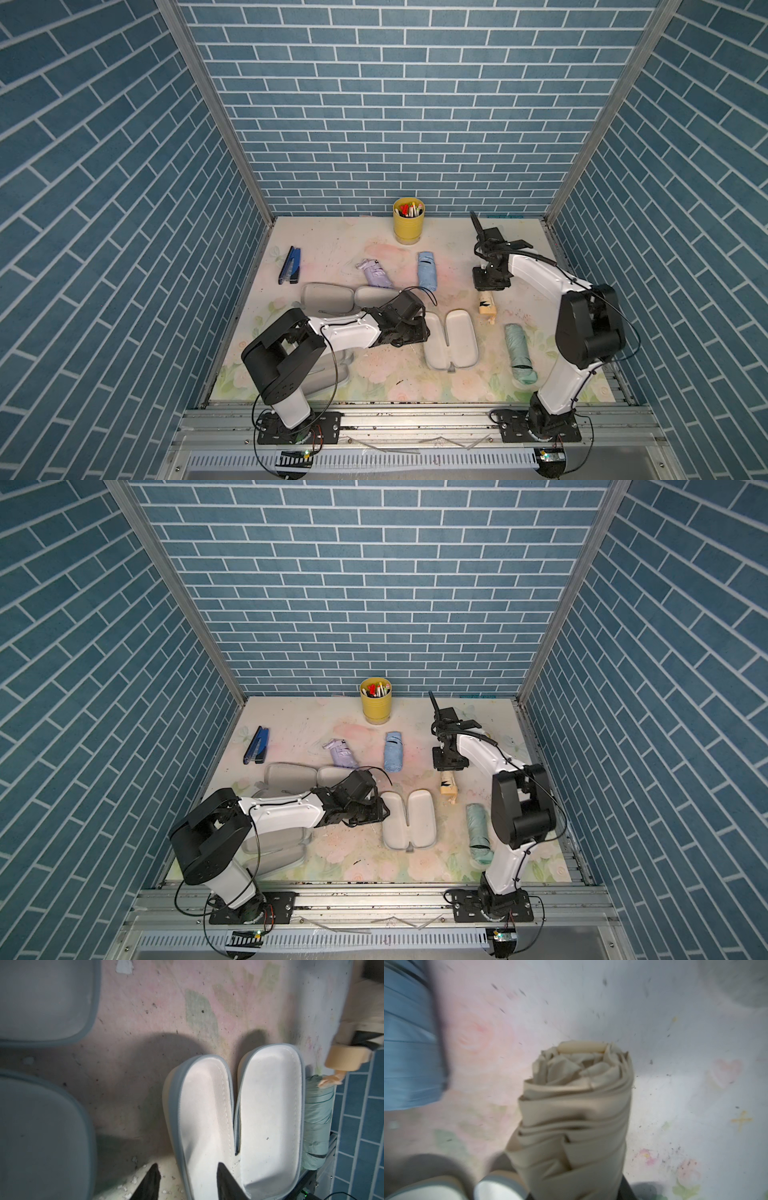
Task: Put umbrellas into zippered umbrella sleeves
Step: Pick up the umbrella from the center of the board, then place the umbrella in the umbrella sleeve.
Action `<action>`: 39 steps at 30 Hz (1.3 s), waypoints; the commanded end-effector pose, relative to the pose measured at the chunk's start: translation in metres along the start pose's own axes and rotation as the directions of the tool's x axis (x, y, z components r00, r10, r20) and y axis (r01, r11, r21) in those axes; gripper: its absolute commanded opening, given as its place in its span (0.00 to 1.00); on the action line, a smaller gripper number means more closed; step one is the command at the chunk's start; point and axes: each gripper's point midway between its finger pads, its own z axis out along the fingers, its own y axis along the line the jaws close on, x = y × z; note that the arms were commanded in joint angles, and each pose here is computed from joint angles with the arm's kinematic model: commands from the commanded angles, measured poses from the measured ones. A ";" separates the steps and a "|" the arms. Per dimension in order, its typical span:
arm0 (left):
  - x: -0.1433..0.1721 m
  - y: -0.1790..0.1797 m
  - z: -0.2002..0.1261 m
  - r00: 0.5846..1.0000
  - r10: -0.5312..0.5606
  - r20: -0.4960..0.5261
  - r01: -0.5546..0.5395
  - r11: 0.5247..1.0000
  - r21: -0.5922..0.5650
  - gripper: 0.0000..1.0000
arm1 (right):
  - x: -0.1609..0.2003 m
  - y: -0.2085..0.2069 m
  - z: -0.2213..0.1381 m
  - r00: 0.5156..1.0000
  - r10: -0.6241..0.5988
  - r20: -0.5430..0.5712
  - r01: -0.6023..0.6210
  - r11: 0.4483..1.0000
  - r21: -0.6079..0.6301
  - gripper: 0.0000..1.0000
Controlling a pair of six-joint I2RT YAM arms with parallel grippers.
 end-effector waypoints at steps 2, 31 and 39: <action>0.001 -0.001 0.006 0.997 -0.071 0.031 0.070 0.997 0.028 0.37 | -0.009 0.058 -0.070 0.972 0.113 0.204 -0.067 0.973 -0.220 0.11; -0.008 -0.003 0.005 0.945 -0.288 0.158 0.285 0.958 0.045 0.00 | 0.148 0.058 0.005 0.985 -0.003 0.170 -0.007 0.998 0.058 0.00; -0.011 -0.007 -0.004 0.944 -0.268 0.193 0.264 0.963 0.049 0.00 | 0.169 0.063 0.005 0.999 0.016 0.032 -0.018 0.998 0.057 0.02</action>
